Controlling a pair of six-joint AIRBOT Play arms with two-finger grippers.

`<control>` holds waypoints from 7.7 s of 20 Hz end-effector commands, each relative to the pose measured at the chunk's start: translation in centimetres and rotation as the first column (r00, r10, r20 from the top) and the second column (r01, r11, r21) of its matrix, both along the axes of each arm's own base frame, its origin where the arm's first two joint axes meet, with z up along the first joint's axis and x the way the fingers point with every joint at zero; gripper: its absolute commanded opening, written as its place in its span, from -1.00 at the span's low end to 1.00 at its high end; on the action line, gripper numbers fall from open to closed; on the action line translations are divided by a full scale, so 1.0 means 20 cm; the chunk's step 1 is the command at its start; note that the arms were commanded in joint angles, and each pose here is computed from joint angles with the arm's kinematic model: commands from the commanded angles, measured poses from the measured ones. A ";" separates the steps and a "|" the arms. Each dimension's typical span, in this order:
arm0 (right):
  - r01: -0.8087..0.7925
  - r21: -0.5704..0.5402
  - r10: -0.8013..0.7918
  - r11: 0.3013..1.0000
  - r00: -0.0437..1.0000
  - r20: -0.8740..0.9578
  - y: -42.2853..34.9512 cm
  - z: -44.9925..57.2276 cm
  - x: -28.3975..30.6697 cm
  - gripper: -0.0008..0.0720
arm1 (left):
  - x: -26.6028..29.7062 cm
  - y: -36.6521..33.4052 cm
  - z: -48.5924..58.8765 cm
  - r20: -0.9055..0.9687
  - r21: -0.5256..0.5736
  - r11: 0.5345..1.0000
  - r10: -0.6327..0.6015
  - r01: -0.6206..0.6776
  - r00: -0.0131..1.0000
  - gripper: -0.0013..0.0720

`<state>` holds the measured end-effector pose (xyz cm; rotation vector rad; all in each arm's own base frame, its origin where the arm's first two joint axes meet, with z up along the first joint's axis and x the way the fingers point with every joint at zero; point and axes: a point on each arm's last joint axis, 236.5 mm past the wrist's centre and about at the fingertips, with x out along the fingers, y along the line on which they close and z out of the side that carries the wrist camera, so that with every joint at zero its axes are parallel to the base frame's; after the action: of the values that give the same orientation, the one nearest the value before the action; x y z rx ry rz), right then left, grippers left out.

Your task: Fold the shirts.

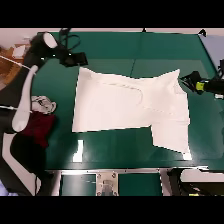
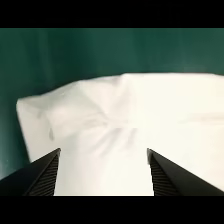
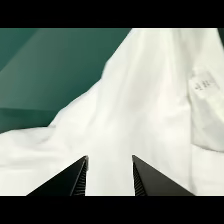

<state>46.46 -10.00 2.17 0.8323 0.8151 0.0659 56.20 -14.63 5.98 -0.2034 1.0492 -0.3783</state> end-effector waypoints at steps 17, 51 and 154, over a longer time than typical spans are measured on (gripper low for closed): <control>0.059 -0.025 -0.063 0.998 0.983 -0.175 -0.32 -0.17 -0.48 0.01 | -1.47 0.03 -0.81 -0.591 -0.379 0.904 -0.071 -0.198 0.804 0.72; -0.060 0.376 0.230 0.925 0.876 -0.424 0.13 -0.69 -0.97 -0.55 | -1.27 0.30 -0.81 -0.487 -0.308 0.943 -0.041 -0.128 0.872 -0.91; 0.255 -0.081 -0.266 0.964 0.942 -0.203 -0.38 -0.29 -0.63 -0.40 | -1.38 -0.21 -0.88 -0.467 -0.305 0.642 0.543 -0.704 0.698 0.33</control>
<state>33.63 -17.78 -3.59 0.9009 0.8985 -0.2840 28.00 -17.49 -10.55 -1.1059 1.0981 0.0661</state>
